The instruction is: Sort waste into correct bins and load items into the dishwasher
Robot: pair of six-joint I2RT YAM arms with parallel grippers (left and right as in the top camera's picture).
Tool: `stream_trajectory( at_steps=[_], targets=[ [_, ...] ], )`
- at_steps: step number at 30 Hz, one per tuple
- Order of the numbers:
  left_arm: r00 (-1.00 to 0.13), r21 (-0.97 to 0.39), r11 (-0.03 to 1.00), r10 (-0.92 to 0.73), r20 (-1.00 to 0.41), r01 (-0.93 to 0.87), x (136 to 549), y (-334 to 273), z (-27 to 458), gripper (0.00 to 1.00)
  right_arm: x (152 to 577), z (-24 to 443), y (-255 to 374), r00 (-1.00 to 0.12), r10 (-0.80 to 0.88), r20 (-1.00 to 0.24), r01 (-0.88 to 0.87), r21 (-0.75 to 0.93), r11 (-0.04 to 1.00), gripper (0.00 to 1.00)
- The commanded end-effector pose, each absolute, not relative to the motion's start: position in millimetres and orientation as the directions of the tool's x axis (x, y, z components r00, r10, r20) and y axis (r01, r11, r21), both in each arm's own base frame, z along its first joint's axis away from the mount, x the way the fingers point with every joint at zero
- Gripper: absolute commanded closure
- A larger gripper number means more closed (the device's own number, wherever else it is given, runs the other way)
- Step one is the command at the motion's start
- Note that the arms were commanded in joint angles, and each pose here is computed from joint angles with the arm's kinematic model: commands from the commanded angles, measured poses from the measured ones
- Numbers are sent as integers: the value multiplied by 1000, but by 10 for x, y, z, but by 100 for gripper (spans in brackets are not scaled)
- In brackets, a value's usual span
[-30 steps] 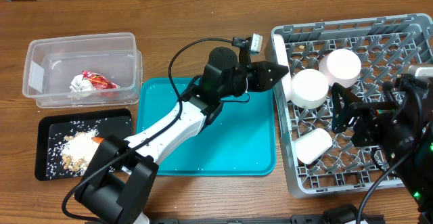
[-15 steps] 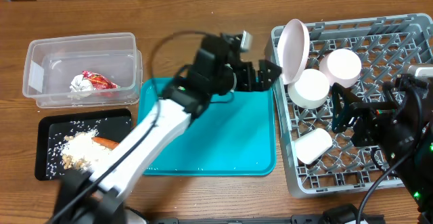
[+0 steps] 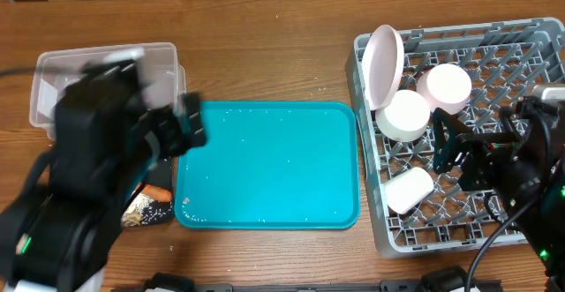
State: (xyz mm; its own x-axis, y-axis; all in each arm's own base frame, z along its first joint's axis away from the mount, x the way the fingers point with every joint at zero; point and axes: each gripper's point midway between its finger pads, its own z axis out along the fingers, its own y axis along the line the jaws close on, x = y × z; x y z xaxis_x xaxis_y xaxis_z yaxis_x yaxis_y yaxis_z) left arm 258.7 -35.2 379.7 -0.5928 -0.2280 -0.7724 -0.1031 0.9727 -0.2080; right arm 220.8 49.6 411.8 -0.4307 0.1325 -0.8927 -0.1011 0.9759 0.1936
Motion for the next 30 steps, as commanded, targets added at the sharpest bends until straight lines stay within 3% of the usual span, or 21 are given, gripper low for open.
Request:
stream_trajectory(
  at_steps=[1, 16, 22, 30],
  targets=[
    [-514, -94, 965, -211, -831, -245, 2378, 70, 3953, 0, 2200, 4158, 489, -418, 138, -898, -100, 196, 975, 0],
    [-553, -60, 963, -202, -809, -263, 2318, 112, 3855, 0, 2188, 4156, 485, -416, 139, -899, -100, 197, 975, 0],
    [-561, -55, 963, -200, -803, -264, 2346, 107, 3832, 0, 2089, 3922, 450, -444, 125, -887, -94, 185, 978, 0],
    [-566, -53, 963, -199, -800, -264, 2363, 103, 3819, 0, 2243, 3662, 227, -195, 194, -961, -26, 203, 979, 0]
  ],
)
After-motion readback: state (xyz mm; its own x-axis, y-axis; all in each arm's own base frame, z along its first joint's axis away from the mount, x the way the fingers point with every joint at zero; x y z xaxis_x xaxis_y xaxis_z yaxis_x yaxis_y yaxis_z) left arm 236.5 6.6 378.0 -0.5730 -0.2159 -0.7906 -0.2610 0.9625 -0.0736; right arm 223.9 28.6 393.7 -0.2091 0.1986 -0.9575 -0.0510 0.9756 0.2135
